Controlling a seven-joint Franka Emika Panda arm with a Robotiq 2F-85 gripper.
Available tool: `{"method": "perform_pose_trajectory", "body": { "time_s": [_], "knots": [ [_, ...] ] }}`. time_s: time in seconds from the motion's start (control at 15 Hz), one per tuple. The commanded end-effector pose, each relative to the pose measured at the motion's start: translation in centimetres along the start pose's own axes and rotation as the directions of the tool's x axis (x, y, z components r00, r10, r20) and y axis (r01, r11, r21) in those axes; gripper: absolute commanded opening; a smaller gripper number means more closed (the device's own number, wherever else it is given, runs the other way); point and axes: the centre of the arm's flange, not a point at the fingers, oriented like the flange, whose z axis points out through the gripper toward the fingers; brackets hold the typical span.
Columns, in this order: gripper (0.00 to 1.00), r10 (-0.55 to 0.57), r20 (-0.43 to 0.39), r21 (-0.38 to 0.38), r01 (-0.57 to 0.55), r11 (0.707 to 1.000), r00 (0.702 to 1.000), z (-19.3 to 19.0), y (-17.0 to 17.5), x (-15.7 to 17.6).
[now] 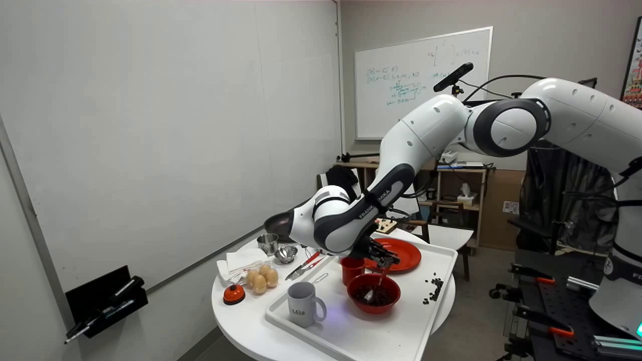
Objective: Use the spoon to stir the contents in the red bowl
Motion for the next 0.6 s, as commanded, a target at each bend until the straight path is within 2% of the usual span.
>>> {"method": "perform_pose_trajectory", "body": {
  "time_s": [0.0, 0.53],
  "knots": [
    [0.09, 0.002, 0.035, 0.046, -0.004, 0.999, 0.999, 0.3, 0.8, -0.2],
    [0.09, 0.004, 0.065, 0.106, -0.011, 0.994, 0.998, 2.4, 1.6, -0.9]
  ]
}}
